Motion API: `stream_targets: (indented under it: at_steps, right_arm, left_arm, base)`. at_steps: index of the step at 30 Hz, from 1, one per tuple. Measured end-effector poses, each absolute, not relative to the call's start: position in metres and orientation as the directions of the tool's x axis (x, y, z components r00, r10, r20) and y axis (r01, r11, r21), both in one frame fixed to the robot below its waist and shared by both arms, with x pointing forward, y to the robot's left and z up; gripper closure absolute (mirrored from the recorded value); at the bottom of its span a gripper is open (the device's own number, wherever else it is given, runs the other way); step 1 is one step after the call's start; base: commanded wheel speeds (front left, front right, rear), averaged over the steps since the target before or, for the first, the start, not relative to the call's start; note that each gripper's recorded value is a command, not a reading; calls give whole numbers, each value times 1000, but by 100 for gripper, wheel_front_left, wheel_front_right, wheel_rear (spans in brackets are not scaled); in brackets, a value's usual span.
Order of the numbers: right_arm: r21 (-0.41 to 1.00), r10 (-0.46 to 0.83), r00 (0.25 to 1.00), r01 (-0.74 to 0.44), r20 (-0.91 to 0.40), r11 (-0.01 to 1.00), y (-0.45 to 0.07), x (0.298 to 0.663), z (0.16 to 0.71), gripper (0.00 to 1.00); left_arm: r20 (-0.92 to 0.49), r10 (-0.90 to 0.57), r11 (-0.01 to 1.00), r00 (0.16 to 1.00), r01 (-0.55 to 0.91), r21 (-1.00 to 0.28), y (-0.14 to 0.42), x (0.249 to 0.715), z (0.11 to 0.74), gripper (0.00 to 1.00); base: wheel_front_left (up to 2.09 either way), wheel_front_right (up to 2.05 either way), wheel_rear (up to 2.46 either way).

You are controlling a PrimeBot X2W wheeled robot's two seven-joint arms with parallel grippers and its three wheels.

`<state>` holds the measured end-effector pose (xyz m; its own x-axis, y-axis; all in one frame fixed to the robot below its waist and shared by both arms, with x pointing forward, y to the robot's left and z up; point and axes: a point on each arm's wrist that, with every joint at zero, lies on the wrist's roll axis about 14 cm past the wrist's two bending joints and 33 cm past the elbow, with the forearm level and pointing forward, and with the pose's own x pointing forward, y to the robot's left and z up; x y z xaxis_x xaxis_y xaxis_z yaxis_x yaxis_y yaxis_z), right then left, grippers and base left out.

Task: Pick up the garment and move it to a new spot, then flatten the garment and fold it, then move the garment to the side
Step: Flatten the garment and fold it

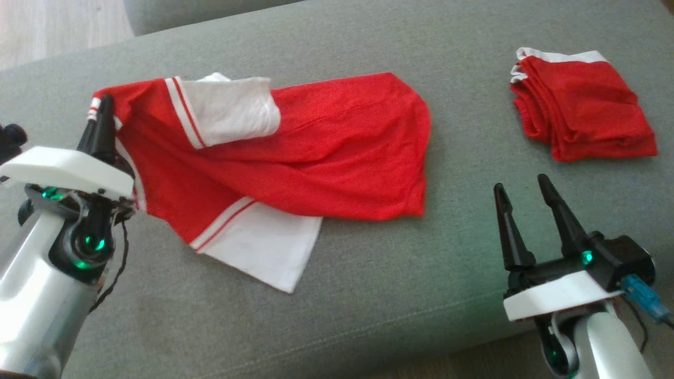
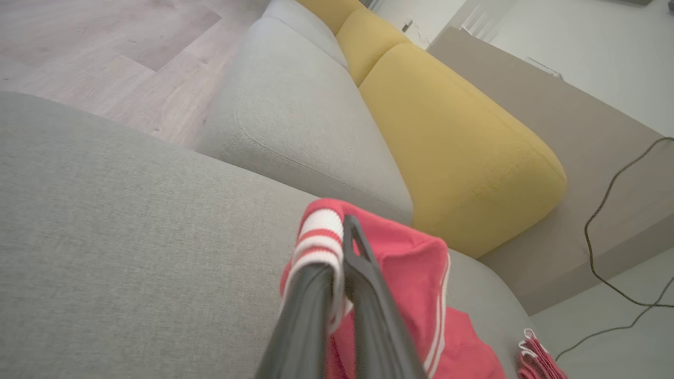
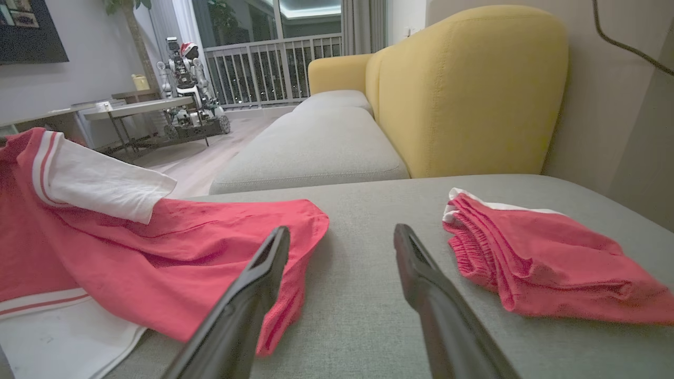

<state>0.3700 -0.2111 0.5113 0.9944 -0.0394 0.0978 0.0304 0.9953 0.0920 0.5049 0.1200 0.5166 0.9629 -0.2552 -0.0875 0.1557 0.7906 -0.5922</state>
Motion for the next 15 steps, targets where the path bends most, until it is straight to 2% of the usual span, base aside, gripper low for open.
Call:
stream_targets:
  at_steps: [1,2,3,8,15]
  right_arm:
    - [88,-30,995,22,93,996,-208,372,510,0]
    - [89,-20,996,12,88,996,-205,374,508,0]
    - [91,-9,997,2,80,996,-202,376,505,0]
    - [107,43,999,-42,-2,993,-183,375,478,0]
    - [137,103,993,-95,-58,986,-163,382,459,0]
  left_arm:
    - [-81,-248,789,966,152,-595,124,506,517,100]
    - [-79,-240,791,968,148,-593,127,506,516,60]
    - [-76,-235,800,969,148,-581,129,507,514,0]
    - [-59,-213,845,975,154,-513,134,508,511,0]
    - [54,-150,897,987,159,-413,139,495,530,0]
  base:
    - [0,0,0]
    - [0,0,0]
    - [0,0,0]
    - [0,0,0]
    - [0,0,0]
